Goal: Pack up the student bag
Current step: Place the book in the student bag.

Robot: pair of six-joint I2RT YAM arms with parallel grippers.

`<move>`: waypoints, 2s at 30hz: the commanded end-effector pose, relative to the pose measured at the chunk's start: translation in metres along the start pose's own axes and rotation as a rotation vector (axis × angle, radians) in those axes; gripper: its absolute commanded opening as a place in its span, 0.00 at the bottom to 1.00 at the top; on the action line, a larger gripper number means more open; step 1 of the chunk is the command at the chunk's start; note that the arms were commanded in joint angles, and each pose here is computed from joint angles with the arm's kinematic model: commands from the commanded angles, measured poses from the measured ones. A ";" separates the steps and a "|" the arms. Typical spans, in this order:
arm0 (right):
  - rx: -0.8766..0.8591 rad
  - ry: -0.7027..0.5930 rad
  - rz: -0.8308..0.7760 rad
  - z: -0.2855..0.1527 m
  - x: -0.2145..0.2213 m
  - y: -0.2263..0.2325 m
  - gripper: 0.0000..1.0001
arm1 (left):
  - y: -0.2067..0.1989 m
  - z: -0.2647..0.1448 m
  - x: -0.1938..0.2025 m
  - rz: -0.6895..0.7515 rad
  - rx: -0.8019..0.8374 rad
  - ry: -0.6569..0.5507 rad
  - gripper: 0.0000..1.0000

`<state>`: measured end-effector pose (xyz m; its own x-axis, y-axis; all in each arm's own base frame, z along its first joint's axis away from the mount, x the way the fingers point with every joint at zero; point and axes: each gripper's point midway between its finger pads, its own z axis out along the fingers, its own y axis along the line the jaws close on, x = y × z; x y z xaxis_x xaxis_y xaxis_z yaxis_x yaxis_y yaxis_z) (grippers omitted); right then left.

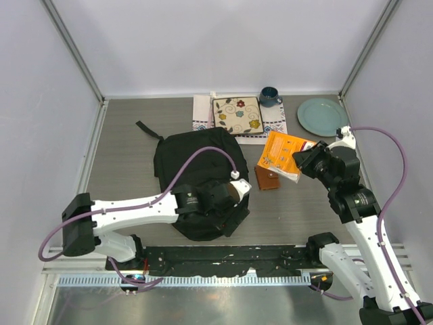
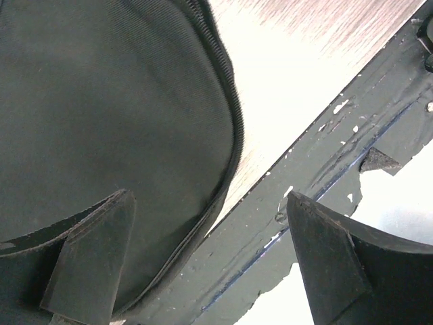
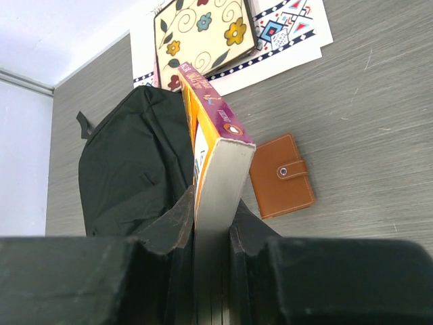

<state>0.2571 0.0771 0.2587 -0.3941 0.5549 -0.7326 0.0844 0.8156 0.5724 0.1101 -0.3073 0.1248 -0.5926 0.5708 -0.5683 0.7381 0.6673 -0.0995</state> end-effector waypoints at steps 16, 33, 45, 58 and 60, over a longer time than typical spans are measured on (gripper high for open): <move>-0.043 -0.072 0.019 -0.003 -0.020 0.013 0.00 | -0.028 0.033 0.000 0.144 -0.009 0.092 0.52; -0.032 -0.065 0.026 -0.003 -0.016 0.009 0.00 | -0.023 0.032 0.001 0.155 -0.046 0.097 0.00; 0.016 -0.081 -0.003 -0.029 -0.019 -0.001 0.00 | 0.061 -0.034 -0.063 -0.046 -0.373 -0.203 0.00; -0.360 0.193 0.227 -0.107 0.044 0.052 0.00 | 0.101 -0.122 -0.134 -0.233 -0.330 -0.461 0.00; -0.374 0.263 0.278 -0.115 0.058 0.052 0.00 | 0.101 -0.126 -0.138 -0.256 -0.329 -0.481 0.00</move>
<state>0.1599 0.1053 0.2738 -0.5080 0.6342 -0.5828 -0.0475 0.6550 0.7541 0.2218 -0.2556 0.2779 -0.4884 0.1910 -0.8515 0.4253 0.9041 -0.0411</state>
